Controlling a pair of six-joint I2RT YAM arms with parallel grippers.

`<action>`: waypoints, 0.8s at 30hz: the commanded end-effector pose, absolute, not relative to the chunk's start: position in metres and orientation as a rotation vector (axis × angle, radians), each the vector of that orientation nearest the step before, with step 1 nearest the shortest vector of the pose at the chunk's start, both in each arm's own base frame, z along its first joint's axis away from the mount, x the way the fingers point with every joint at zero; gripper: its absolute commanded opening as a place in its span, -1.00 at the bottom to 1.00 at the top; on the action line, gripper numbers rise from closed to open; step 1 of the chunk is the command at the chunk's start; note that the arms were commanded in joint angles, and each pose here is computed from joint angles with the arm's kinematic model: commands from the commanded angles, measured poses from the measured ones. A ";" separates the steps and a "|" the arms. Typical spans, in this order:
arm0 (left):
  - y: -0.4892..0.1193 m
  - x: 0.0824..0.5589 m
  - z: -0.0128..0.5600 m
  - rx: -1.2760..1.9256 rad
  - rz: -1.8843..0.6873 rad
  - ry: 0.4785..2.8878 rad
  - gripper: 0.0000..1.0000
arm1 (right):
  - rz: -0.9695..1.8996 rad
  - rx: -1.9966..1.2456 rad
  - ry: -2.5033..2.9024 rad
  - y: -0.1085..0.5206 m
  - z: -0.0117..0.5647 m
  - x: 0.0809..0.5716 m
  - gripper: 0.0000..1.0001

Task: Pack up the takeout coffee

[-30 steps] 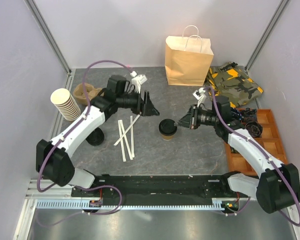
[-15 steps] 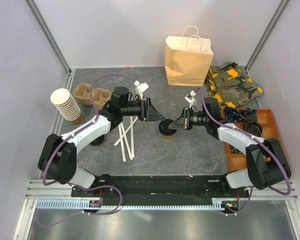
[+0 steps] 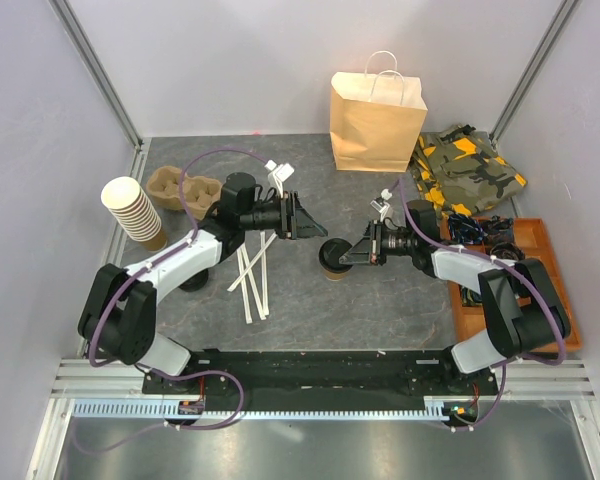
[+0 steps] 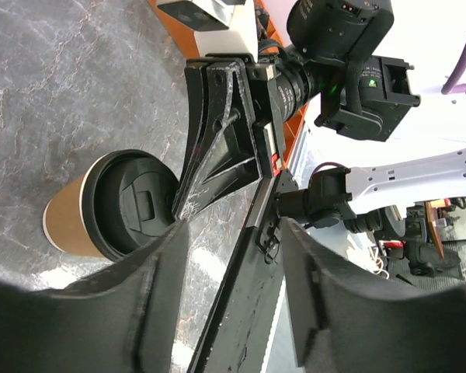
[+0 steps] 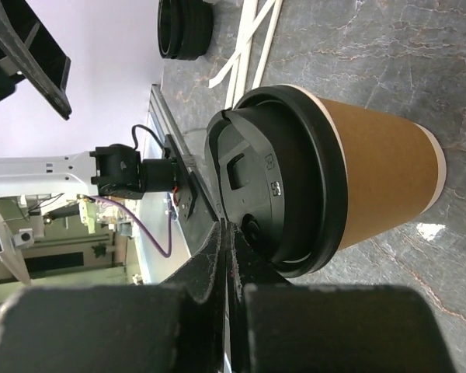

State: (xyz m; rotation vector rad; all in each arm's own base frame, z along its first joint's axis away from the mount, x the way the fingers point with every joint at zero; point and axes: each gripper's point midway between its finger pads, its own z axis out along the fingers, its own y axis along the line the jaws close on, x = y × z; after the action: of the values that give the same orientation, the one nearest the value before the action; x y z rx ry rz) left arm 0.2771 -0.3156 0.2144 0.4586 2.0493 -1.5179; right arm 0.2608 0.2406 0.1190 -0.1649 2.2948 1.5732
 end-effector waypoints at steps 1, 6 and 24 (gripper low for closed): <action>-0.317 0.279 0.213 0.443 -1.554 2.045 0.07 | 1.545 -0.167 2.310 0.235 0.107 0.265 -1.00; -0.317 0.281 0.204 0.424 -1.536 2.081 -0.13 | 1.533 -0.170 2.320 0.234 0.106 0.265 -1.00; -0.307 0.281 0.194 0.840 -0.791 2.203 -0.67 | 1.468 -0.102 2.395 0.232 0.092 0.275 -1.00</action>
State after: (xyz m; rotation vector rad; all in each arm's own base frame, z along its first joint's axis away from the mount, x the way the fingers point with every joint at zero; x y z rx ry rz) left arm 0.2861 -0.3284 0.2058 0.6277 2.1901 -1.1797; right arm 0.2661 0.2398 0.1175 -0.1629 2.3235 1.5954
